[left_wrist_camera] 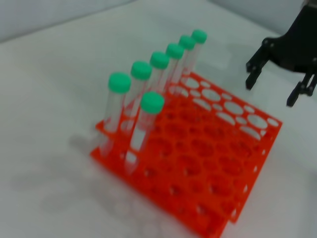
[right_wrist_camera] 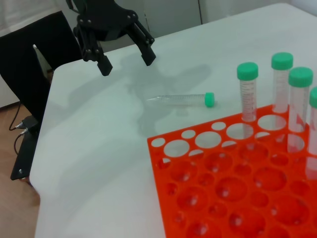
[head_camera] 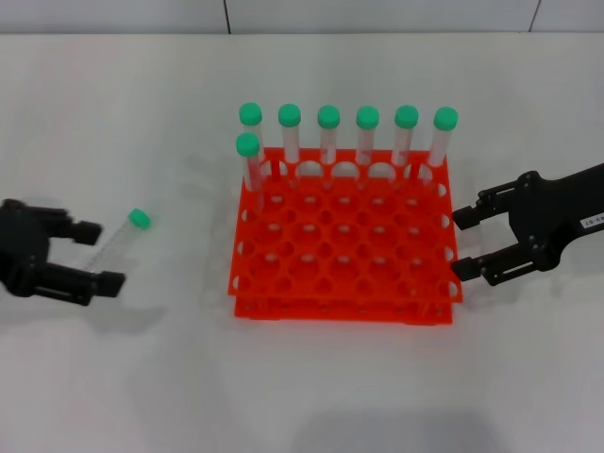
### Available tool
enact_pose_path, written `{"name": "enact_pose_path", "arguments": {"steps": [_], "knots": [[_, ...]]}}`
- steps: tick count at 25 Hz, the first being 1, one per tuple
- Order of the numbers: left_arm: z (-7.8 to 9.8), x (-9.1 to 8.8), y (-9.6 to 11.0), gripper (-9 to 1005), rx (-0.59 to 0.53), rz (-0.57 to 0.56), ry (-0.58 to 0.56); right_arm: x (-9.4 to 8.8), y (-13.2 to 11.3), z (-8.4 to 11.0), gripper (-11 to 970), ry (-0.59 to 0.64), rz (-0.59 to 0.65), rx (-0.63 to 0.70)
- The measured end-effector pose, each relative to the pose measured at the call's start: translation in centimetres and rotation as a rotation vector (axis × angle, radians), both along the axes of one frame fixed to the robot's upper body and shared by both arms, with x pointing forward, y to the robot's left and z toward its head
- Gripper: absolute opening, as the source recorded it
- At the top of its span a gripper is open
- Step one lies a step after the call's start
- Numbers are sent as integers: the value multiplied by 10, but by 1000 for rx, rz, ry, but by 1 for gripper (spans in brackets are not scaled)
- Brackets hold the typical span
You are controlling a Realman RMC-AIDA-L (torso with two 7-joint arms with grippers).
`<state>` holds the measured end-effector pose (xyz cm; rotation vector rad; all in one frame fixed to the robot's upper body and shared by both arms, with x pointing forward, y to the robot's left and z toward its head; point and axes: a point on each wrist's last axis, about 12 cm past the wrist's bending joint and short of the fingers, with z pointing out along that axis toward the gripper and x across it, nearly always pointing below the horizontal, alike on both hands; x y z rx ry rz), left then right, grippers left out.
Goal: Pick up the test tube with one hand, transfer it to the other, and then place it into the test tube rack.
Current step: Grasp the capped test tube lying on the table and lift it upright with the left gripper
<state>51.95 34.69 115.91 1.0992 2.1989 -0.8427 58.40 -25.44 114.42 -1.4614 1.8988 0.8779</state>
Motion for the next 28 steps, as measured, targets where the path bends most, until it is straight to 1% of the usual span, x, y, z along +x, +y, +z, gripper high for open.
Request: {"name": "enact_pose_path", "arguments": {"steps": [3, 4, 5, 8, 9, 11, 16, 21, 23, 28], "knots": [[7, -6, 5, 877, 69, 44, 34, -1, 3, 0, 723, -7, 8, 4], [7, -7, 7, 877, 111, 79, 71, -1, 3, -1, 724, -10, 10, 5], [7, -7, 7, 877, 111, 79, 71, -1, 3, -1, 724, -10, 10, 5], [7, -6, 10, 876, 166, 135, 131, -1, 4, -1, 724, -16, 15, 5], [7, -6, 10, 876, 166, 135, 131, -1, 4, -1, 724, -18, 16, 5], [6, -1, 12, 876, 214, 176, 158, -1, 4, -1, 724, -19, 17, 5], [2, 11, 11, 876, 249, 239, 164, -2, 6, -2, 723, -20, 22, 8], [-6, 23, 4, 875, 277, 249, 192, -2, 9, -3, 723, -21, 27, 12], [-13, 28, 1, 875, 303, 259, 215, -3, 10, -4, 724, -22, 31, 13], [-23, 36, -7, 875, 334, 260, 250, -3, 12, -5, 724, -21, 35, 17]]}}
